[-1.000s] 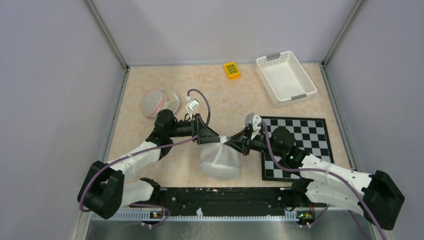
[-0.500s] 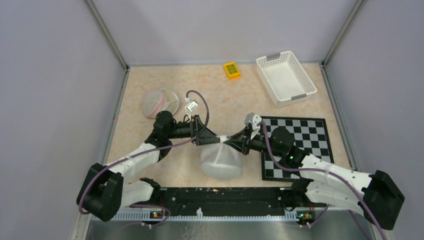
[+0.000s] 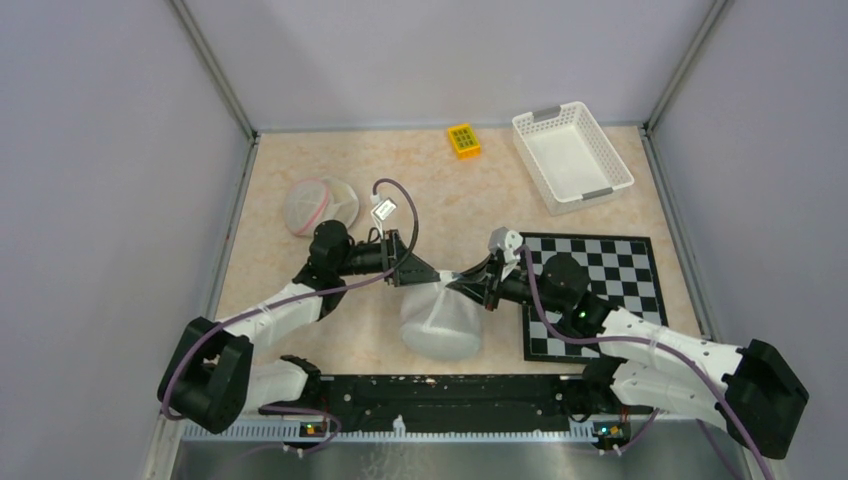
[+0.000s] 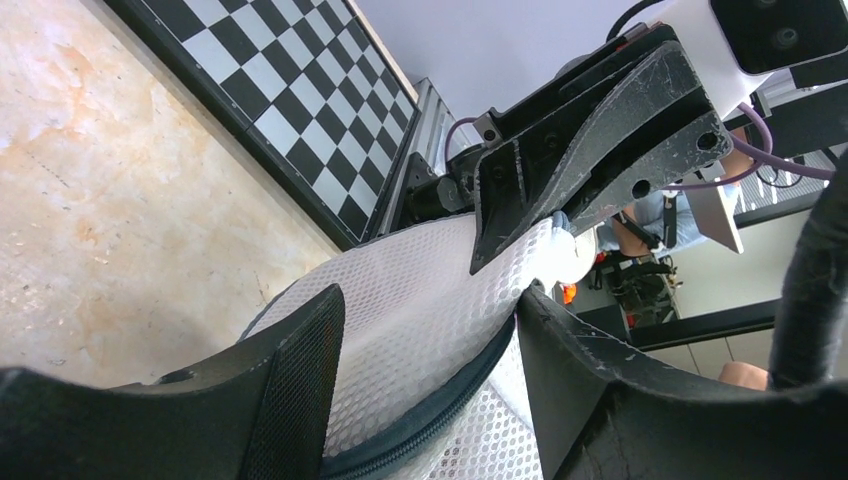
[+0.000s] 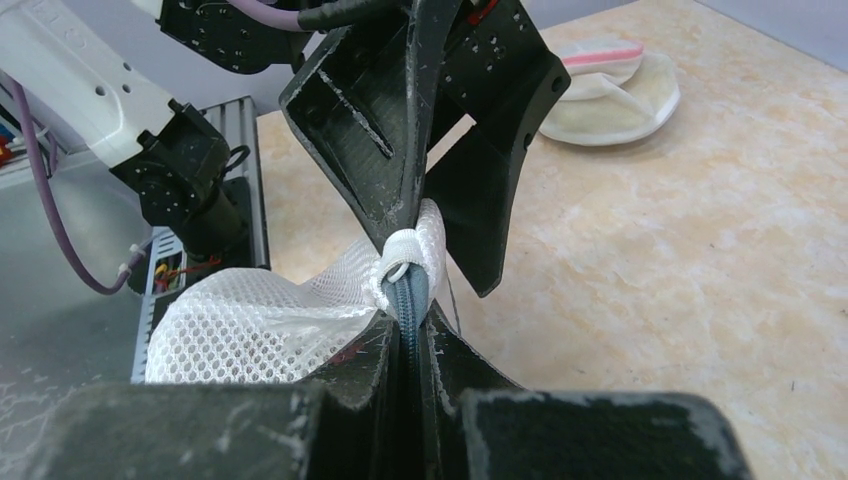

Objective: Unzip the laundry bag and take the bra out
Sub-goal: Unzip the laundry bag at the center of the board.

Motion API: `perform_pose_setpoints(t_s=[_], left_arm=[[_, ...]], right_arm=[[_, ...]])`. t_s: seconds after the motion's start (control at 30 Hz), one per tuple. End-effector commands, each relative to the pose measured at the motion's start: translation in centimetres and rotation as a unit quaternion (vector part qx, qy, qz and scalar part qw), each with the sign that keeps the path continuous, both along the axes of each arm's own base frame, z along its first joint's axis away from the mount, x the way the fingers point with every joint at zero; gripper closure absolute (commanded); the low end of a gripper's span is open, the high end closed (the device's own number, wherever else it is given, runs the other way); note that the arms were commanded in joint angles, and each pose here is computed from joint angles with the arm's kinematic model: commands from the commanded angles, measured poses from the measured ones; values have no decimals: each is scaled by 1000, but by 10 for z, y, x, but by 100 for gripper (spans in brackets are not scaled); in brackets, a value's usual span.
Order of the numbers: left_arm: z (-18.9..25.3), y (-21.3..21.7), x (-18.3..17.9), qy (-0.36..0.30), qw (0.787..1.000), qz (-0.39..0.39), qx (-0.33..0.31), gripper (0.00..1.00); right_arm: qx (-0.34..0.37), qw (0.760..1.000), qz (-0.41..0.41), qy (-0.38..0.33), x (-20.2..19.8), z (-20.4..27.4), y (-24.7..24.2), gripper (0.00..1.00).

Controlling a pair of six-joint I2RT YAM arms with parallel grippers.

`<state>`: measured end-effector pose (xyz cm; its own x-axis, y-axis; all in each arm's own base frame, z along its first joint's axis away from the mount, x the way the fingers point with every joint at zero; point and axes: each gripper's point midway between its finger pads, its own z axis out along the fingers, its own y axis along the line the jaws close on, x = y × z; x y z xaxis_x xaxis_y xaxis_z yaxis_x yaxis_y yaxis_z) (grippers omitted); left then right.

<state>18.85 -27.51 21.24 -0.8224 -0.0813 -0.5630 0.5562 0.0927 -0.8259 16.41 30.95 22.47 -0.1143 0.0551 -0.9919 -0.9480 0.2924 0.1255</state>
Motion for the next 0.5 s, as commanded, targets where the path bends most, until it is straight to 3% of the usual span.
perform_pose_setpoints(t_s=[0.0,0.47], left_arm=[[13,-7,-6,-28,999,-17,-22,31],[36,-18,-18,-46,996,-44,-60,32]], right_arm=[[49,997,27,-51,-8,35,9,100],[42,996,54,-55,-16,35,23,100]])
